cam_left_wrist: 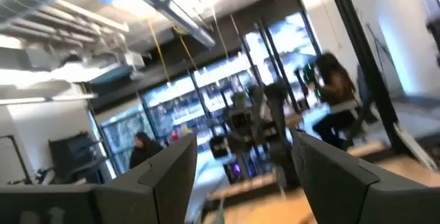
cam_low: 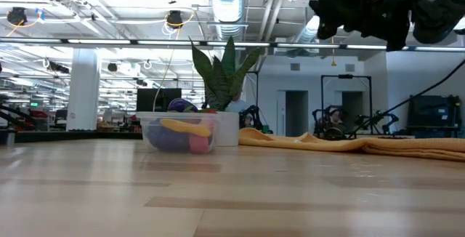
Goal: Pick and placing Produce into tupperware
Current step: Return to Home Position
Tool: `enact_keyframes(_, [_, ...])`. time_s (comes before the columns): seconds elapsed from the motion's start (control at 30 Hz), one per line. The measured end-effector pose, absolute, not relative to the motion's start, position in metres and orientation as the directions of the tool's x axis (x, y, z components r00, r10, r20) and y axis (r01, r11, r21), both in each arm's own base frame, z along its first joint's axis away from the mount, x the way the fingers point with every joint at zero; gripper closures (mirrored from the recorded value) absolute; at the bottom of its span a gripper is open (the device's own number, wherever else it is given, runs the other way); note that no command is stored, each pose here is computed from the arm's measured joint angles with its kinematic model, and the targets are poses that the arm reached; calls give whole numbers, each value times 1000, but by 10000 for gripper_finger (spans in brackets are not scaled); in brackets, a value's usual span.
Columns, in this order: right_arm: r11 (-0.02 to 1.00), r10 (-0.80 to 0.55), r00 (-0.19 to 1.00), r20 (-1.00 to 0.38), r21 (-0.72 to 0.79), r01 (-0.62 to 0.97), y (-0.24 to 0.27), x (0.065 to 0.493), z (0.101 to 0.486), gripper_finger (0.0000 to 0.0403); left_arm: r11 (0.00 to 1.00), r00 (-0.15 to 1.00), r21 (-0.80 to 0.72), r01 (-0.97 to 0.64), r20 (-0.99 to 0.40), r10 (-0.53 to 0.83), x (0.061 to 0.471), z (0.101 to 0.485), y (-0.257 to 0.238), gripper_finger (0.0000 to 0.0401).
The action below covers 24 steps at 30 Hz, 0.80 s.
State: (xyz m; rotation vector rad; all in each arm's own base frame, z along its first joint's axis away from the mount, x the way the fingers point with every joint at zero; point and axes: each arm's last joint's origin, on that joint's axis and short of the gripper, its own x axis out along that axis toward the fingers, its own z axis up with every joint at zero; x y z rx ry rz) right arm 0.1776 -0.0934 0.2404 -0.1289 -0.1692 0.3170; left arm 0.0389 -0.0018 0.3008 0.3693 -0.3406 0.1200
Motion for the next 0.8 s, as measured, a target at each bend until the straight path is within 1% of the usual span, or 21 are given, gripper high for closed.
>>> enact_keyframes(0.03, [943, 319, 937, 144, -151, -298, -95, 179, 239, 284, 923, 943, 341, -176, 327, 59, 40, 299, -2, 173])
enact_keyframes(0.13, [948, 305, 939, 159, -149, -283, -101, 182, 236, 284, 913, 945, 331, -239, 293, 141, 40, 296, 0, 173])
enact_keyframes(0.27, [952, 294, 937, 187, -138, -272, -107, 183, 235, 284, 912, 947, 331, -242, 287, 147, 39, 297, 1, 173])
enact_keyframes(0.3, [950, 303, 933, 194, -142, -278, -107, 183, 235, 284, 917, 947, 329, -223, 295, 124, 39, 298, 0, 173])
enact_keyframes(0.43, [930, 353, 910, 217, -187, -316, -102, 185, 238, 284, 929, 952, 365, -62, 302, -55, 46, 289, -7, 173])
enact_keyframes(0.5, [923, 368, 900, 233, -209, -323, -99, 185, 241, 284, 930, 951, 365, -48, 302, -69, 53, 280, -9, 173])
enact_keyframes(0.67, [903, 408, 876, 257, -252, -347, -90, 188, 244, 284, 932, 948, 342, -115, 320, 0, 71, 249, -12, 173])
enact_keyframes(0.8, [868, 467, 859, 208, -291, -402, -82, 194, 238, 284, 933, 949, 323, -157, 310, 53, 78, 236, -9, 173])
